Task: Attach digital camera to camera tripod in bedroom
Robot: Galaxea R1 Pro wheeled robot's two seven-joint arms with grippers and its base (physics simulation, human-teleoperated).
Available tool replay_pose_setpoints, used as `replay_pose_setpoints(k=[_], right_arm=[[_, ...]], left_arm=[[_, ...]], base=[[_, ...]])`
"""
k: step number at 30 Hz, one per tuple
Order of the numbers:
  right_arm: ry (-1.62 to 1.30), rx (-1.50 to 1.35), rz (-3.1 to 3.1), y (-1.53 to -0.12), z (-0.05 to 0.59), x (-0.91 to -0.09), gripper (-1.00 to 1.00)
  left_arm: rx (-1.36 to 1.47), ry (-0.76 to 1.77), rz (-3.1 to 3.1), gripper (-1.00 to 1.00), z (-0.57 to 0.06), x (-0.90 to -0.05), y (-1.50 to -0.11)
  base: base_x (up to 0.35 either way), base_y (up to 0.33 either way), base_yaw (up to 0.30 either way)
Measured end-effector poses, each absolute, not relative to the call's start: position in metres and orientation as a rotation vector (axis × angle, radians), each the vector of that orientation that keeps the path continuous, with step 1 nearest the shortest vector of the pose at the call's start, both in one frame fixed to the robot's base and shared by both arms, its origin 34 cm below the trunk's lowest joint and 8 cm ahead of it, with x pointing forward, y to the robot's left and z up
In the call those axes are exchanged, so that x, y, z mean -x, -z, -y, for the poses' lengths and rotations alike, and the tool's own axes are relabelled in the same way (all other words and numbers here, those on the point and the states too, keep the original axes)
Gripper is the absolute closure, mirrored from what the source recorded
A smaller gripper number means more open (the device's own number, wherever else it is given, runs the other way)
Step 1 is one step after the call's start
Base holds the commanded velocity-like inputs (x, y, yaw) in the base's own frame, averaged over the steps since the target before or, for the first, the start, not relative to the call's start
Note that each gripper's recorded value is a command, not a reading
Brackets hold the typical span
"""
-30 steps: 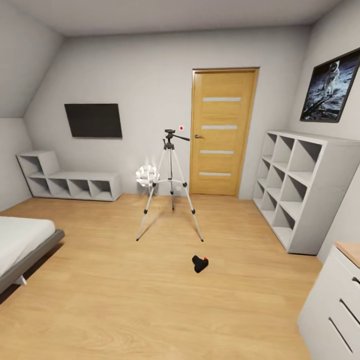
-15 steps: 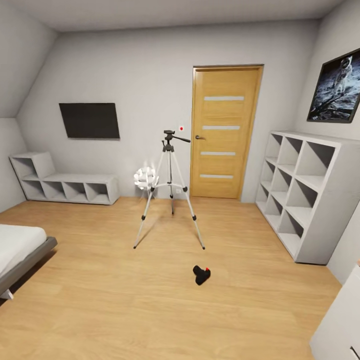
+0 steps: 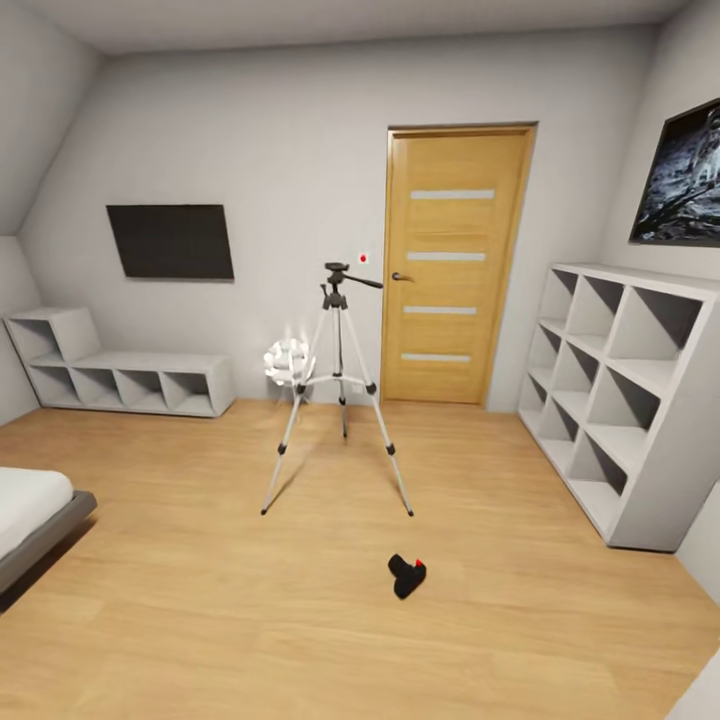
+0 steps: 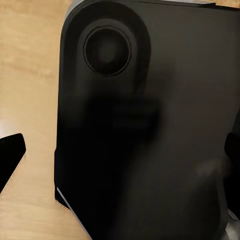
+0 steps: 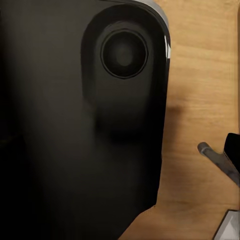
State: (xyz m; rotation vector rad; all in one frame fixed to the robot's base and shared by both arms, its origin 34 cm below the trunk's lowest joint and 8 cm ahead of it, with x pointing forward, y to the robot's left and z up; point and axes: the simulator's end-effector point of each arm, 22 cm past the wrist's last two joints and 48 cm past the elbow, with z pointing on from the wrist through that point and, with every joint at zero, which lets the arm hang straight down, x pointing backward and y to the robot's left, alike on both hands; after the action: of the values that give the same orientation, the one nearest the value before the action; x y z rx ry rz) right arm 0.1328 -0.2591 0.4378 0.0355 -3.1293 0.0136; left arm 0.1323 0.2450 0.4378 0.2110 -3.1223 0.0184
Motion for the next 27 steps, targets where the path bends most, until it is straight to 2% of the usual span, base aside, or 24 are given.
replay_pose_setpoints(k=[27], right_arm=[[-0.015, -0.035, 3.13, -0.4378, 0.2587, -0.133, -1.0]], left_arm=[[-0.211, -0.018, 3.122, -1.0, -0.245, -0.1323, -0.4378]], base=[[0.321, 0.0, 0.0]])
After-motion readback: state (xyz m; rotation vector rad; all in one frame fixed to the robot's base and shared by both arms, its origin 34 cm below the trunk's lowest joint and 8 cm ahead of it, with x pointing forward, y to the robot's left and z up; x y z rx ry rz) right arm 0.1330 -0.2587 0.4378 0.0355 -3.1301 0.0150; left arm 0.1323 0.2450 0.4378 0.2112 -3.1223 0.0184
